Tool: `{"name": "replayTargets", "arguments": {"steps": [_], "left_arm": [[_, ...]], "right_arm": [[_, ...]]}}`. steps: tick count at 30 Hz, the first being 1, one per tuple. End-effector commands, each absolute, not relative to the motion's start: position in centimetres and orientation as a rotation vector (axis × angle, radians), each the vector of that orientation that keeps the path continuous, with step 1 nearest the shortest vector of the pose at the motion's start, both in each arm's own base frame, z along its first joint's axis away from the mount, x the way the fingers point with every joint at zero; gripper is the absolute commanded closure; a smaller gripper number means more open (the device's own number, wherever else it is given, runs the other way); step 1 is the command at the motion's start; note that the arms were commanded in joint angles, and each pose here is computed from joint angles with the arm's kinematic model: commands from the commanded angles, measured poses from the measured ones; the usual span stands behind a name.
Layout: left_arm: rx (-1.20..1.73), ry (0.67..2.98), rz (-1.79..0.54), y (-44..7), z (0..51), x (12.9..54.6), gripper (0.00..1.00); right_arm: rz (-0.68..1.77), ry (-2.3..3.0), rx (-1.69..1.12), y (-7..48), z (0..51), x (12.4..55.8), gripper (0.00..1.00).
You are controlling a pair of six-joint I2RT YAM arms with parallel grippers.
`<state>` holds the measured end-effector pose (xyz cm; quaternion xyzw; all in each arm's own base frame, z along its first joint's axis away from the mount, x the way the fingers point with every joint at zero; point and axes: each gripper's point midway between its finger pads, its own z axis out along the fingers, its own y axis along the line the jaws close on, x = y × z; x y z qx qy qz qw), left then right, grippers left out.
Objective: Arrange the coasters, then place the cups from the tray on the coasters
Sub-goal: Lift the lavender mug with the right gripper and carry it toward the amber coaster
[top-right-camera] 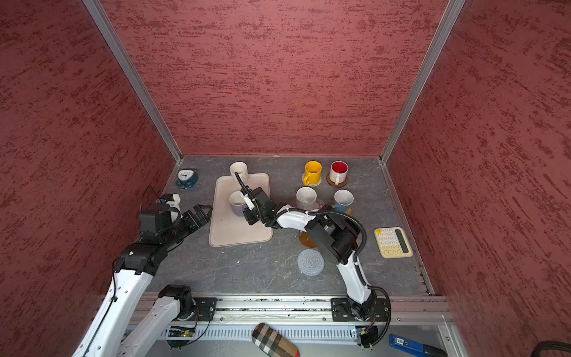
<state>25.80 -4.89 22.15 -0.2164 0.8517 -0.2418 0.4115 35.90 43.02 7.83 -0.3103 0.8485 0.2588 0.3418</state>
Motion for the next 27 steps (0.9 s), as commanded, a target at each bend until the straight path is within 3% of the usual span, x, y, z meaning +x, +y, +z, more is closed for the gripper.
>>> {"name": "replayTargets", "arguments": {"steps": [1,16,27], "left_arm": [[-0.537,2.122,-0.636,-5.2,22.3,26.2,0.0],[-0.541,2.109,-0.66,-5.5,22.3,26.3,0.0],[-0.546,2.108,-0.687,-5.8,21.8,26.4,0.0]], "right_arm": [[0.655,2.108,-0.783,42.5,11.3,36.0,0.81],[0.54,2.373,-0.752,40.4,8.4,34.9,0.64],[0.512,2.439,-0.78,41.0,6.4,35.2,0.64]]}}
